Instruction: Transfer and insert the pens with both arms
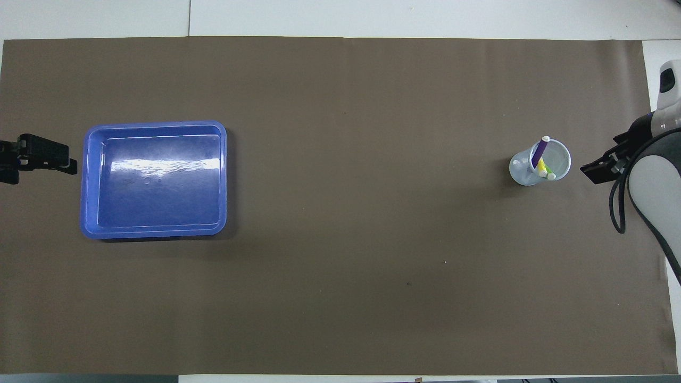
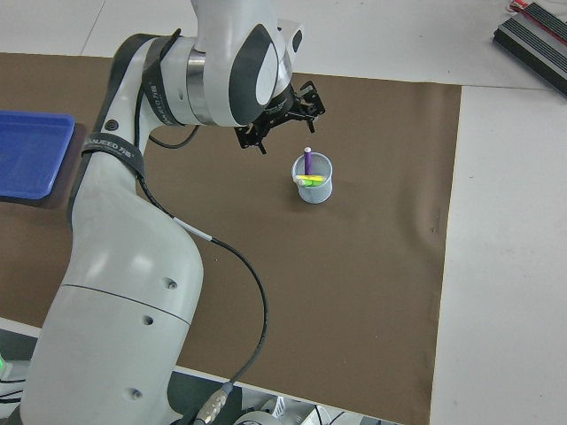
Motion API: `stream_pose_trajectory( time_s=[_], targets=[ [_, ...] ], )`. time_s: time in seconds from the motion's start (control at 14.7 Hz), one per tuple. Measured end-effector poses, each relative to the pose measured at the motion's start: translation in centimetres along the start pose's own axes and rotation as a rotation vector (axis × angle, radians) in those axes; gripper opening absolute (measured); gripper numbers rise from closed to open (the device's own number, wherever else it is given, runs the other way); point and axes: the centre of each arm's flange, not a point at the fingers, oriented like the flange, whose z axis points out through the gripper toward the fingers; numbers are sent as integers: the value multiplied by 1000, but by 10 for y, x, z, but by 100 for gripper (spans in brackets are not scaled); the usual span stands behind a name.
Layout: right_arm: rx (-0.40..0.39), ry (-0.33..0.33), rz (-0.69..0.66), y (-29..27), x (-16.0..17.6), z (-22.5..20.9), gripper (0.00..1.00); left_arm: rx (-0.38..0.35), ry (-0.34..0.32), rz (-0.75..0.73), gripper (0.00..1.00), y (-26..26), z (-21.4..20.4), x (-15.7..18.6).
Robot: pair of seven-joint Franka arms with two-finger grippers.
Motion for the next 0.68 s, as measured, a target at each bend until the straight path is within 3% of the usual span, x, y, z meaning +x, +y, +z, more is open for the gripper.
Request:
stream_pose_trajectory(
  time_s=[0.2, 0.34, 0.68],
  targets=[
    [34, -24, 198, -28, -15, -47, 100, 0, -1, 4, 100, 2, 1, 0],
    [49, -34, 299, -28, -25, -54, 100, 1, -2, 7, 100, 4, 1, 0],
    [59, -51, 366, -7, -33, -44, 100, 1, -4, 14, 100, 7, 2, -1]
  ],
)
